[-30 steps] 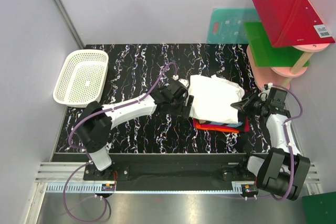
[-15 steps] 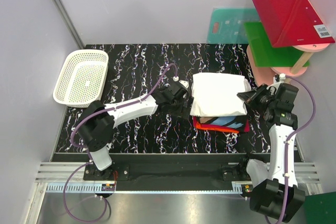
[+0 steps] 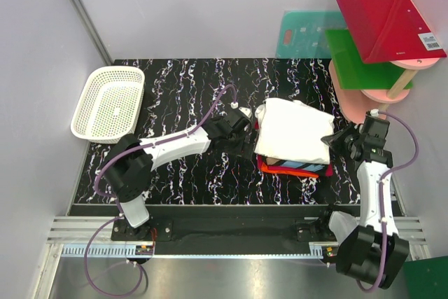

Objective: Fold and stack the t-shirts

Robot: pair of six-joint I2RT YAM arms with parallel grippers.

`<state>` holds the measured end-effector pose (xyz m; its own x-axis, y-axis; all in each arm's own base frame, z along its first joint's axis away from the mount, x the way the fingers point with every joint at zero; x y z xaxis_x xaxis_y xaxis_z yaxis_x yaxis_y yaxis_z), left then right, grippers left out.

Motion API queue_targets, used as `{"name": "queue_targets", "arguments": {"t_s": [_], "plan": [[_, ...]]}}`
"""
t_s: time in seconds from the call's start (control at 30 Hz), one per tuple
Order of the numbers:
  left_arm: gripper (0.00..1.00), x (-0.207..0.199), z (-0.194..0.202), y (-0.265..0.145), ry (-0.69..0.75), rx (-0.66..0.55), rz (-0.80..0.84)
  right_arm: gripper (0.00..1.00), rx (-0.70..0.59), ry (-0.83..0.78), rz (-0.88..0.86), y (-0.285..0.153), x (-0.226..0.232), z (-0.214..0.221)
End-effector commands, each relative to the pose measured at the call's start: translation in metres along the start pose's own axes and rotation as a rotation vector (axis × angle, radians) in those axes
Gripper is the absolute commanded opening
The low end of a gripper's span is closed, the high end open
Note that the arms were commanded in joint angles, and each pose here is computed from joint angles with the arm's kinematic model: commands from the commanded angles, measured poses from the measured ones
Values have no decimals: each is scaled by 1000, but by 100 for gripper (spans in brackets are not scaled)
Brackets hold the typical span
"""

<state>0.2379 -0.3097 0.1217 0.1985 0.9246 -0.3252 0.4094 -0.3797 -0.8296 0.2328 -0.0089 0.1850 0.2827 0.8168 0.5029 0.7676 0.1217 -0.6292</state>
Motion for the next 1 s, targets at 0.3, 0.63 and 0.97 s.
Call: {"name": "queue_targets", "arguments": {"t_s": [0.3, 0.63, 0.97], "plan": [[99, -18, -25, -28, -11, -89, 96, 14, 7, -38, 160, 40, -30, -21], [88, -57, -71, -95, 6, -282, 305, 96, -313, -163, -10, -43, 18, -37], [0, -119, -84, -58, 10, -95, 512, 0, -239, -167, -287, -27, 45, -30]]}}
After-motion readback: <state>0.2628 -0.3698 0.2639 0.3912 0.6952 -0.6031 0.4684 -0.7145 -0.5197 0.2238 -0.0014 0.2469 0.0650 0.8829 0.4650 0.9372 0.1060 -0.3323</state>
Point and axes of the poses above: each gripper's point midway between its finger pads, its own y axis out along the fingers, its own x axis along the line the jaws close on, z = x × y, the point moved 5 cm from there along -y, back along the fingers, and after that the axes turned 12 degrees about -y, right-handed, at the moved point
